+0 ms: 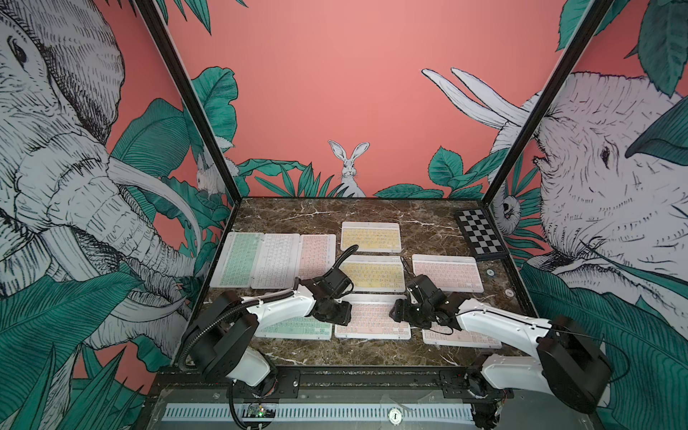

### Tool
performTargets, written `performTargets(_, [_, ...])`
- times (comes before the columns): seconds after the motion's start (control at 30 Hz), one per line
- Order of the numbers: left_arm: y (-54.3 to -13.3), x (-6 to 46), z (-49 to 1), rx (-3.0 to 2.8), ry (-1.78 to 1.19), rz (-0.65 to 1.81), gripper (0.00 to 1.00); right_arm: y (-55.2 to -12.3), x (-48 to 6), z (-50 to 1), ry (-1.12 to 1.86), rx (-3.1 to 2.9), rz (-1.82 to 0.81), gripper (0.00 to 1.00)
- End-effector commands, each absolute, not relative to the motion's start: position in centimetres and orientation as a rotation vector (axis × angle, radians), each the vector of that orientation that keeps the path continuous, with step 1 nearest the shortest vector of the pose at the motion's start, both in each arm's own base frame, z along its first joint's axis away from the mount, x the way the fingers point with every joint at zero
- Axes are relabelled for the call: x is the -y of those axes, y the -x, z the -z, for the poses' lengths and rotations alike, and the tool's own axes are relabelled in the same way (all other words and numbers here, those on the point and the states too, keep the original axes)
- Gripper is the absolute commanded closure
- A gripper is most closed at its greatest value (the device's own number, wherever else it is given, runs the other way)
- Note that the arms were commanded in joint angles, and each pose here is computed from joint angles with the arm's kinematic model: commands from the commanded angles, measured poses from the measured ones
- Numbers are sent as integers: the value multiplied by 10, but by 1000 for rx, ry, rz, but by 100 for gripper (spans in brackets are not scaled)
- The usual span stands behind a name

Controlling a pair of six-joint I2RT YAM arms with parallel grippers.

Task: Stack the numeric keypads
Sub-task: Pick up the numeric keypad from the center of the board.

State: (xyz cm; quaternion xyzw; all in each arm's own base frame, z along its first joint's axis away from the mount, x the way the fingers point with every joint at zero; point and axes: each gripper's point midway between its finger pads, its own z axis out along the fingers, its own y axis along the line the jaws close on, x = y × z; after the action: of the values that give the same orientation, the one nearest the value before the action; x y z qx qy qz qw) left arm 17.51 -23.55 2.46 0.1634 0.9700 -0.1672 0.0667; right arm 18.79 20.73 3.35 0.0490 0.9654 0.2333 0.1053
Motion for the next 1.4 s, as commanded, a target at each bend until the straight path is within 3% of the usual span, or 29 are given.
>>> performTargets(0.0, [-162,236,-13,-2973,-536,496,41,-192,-239,-54,-97,-2764,-935,23])
performTargets(1.37, [-155,242,-8,-2979,-598,509,43,-187,-240,-101,-122,-2604,-1184,25])
